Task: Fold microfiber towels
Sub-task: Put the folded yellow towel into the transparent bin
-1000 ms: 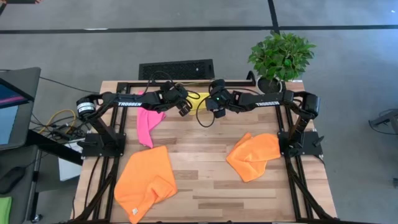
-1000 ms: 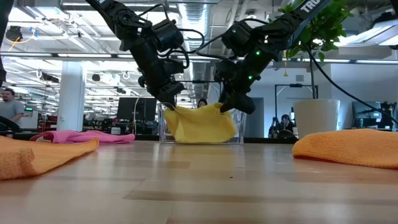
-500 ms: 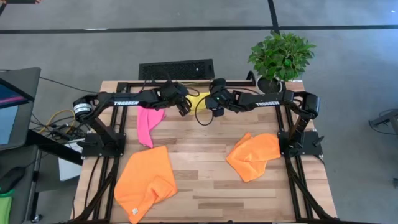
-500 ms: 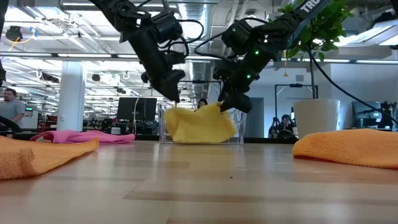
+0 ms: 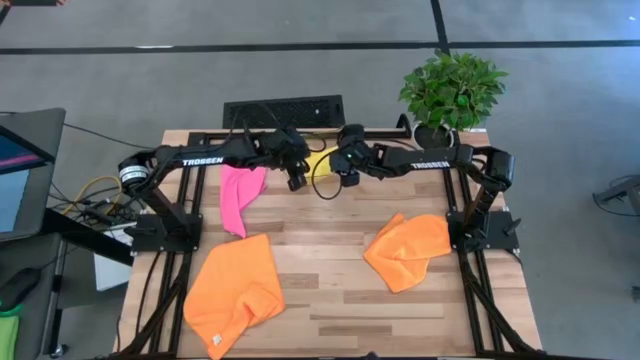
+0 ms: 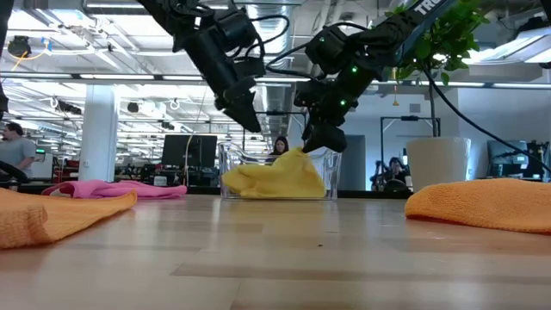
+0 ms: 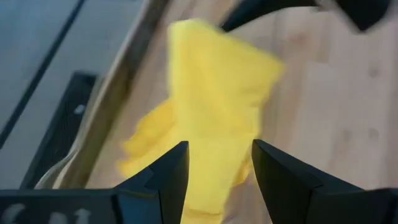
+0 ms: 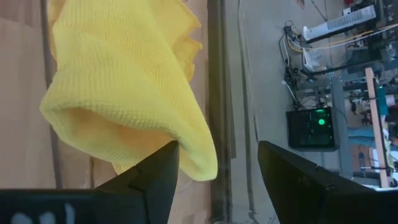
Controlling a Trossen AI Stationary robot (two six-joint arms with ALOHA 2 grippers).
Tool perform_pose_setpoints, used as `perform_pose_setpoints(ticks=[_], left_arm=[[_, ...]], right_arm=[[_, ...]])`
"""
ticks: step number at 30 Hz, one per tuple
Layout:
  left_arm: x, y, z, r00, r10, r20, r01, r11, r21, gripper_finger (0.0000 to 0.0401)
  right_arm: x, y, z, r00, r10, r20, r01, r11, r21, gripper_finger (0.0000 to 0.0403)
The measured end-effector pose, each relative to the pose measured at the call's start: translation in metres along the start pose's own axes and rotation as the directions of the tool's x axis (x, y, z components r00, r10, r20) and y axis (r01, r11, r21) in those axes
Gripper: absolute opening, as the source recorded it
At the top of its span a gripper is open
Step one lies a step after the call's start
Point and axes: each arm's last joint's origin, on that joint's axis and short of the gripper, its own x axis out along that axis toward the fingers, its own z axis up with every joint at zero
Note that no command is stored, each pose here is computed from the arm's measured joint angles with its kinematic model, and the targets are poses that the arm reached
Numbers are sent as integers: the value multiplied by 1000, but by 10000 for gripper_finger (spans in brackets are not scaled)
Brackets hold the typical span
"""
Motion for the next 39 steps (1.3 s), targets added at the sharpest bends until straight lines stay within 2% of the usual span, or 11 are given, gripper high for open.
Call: perform_pose_setpoints(ticks=[4,11,18,23,28,34,39], left_arm=[[4,-1,2,995,-30,90,23,996,84,169],[8,-3,-5,996,-29,89,20,995,102,169],[9,-3,-6,996,-25,86,17,995,102,169],[9,-1,-3,994,-2,109,-8,995,97,169],[32,-2,-3,990,14,142,-32,992,121,169],[60,-3,1,991,17,130,-39,985,166,169],[85,1,-4,1000,-2,22,-2,985,170,169]], right_arm=[[2,-3,-3,1000,-7,-5,8,1000,14,244],[1,-5,-4,1000,-5,-13,6,999,32,244],[-20,-14,5,998,-42,47,40,998,44,244],[-45,-25,10,993,-73,95,64,993,95,244],[-70,-27,16,987,-75,142,57,990,128,244],[-85,-21,21,986,-48,163,28,992,122,244],[-88,-16,25,984,-38,175,19,994,109,244]])
